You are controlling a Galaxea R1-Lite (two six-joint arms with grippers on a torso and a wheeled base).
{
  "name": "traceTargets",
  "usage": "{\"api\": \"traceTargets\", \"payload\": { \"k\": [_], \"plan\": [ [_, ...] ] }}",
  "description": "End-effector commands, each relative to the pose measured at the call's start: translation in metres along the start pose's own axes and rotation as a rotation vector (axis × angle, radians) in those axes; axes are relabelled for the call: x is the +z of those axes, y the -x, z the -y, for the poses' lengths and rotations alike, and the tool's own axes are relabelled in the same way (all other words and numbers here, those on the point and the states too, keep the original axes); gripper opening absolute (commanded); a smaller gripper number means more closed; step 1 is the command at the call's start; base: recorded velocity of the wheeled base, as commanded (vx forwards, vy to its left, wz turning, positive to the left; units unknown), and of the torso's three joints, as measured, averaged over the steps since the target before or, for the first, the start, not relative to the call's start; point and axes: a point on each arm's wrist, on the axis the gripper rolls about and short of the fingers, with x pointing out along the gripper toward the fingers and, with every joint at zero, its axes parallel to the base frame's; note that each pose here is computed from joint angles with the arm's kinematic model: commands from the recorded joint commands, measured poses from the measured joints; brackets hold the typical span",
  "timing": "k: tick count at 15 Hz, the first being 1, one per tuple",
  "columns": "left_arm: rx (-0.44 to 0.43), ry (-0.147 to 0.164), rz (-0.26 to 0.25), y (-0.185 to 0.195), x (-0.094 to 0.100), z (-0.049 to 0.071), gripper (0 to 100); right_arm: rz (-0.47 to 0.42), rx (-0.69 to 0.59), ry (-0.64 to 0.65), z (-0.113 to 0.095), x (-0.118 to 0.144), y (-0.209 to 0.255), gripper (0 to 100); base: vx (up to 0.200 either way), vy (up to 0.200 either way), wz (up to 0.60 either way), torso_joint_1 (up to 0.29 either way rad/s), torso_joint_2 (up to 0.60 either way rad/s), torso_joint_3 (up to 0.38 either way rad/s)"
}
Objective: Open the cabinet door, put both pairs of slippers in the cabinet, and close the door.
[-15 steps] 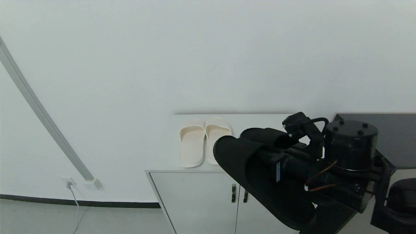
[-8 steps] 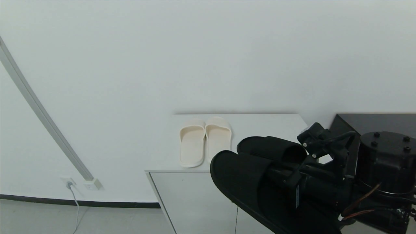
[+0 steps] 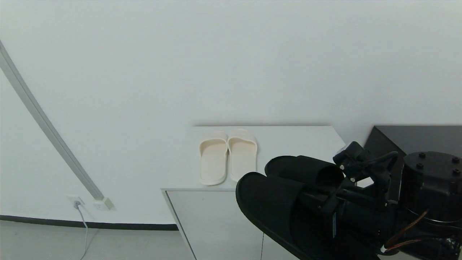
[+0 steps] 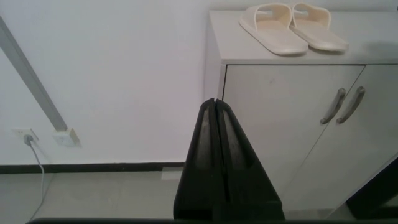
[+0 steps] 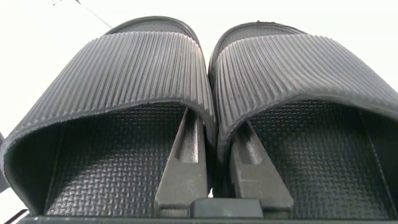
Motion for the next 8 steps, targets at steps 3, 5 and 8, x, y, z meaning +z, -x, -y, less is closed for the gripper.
{"api": "traceTargets", "payload": {
  "k": [3,5,8],
  "plan": [
    [0.000,0.001,0.000,-0.0001,-0.0003,0.0000,0,-0.008,0.002,0.000,-0.0003,-0.0021,-0.0015,0,-0.200,0.000,0.00,0.002,0.00,0.002],
    [0.000,0.001,0.001,0.0001,0.0001,0.0000,0,-0.008,0.002,0.000,-0.0003,-0.0022,-0.0010,0,-0.200,0.000,0.00,-0.010,0.00,0.002],
    [0.000,0.001,0.001,0.0001,0.0001,0.0000,0,-0.016,0.002,0.002,-0.0003,-0.0040,-0.0006,0,-0.133,0.000,0.00,0.000,0.00,0.000]
  ]
}}
